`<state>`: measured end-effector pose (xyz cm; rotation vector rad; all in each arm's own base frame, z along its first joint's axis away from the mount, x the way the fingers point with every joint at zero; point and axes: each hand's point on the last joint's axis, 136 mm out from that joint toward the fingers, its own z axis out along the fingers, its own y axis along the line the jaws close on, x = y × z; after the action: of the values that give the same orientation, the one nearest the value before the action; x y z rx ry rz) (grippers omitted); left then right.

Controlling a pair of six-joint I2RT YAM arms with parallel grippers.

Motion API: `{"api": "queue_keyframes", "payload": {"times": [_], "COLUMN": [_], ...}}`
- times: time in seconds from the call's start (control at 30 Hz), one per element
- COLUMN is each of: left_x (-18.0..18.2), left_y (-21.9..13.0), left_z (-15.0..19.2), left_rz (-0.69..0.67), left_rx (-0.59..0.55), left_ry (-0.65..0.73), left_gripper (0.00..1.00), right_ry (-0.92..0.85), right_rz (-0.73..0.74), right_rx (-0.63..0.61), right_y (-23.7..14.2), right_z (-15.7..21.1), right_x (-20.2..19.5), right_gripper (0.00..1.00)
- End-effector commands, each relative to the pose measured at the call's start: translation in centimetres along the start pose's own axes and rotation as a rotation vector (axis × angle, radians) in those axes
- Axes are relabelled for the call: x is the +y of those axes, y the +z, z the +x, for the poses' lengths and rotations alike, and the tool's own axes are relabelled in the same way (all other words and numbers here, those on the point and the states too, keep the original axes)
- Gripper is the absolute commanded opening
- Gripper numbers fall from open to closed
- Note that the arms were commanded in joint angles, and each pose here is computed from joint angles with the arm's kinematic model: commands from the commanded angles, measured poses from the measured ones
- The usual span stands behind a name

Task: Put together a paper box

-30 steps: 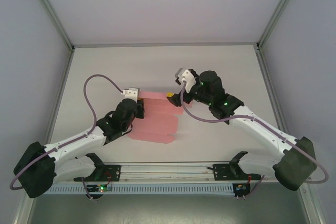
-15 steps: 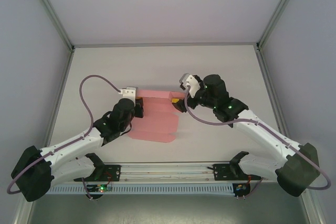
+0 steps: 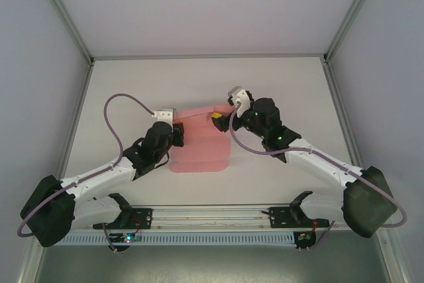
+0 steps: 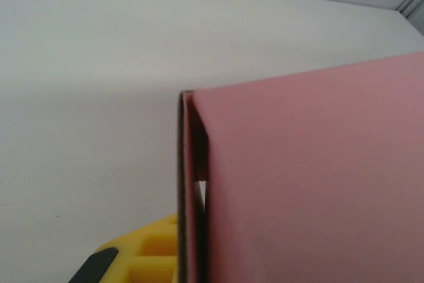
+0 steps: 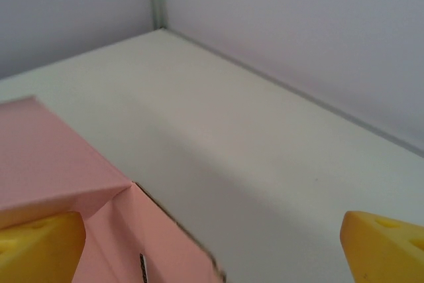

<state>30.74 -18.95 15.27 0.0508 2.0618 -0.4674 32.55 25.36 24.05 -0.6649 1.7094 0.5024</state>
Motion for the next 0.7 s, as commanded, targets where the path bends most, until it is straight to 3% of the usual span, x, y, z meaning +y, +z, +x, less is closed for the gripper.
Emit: {"api": "queue_keyframes", "payload": {"times": [0.0, 0.17, 0.47, 0.67], "left_x": [-2.5, -1.9, -0.6, 0.3], "left_y": [0.1, 0.2, -0.6, -1.3], "left_z": [-0.8, -1.4, -4.7, -6.1], "left_rz": [0.105, 0.066, -0.001, -0.017], "left_rx": [-0.009, -0.032, -0.134, -0.179], "left_ry": [-0.005, -0.033, -0.070, -0.101], "left_gripper": [0.00, 0.00, 0.00, 0.00], "right_ry": [0.140, 0.128, 0.127, 0.292], "right_rz": [0.172, 0.196, 0.180, 0.188], "right_rx": [-0.209, -0.180, 0.021, 0.093], "right_y": [-0.7, -1.4, -5.4, -8.9], "right_z": [-4.4, -4.0, -1.0, 3.0], "right_x": [-2.9, -3.2, -2.6, -3.3], "right_gripper": [0.98, 0.98, 0.98, 0.98]}}
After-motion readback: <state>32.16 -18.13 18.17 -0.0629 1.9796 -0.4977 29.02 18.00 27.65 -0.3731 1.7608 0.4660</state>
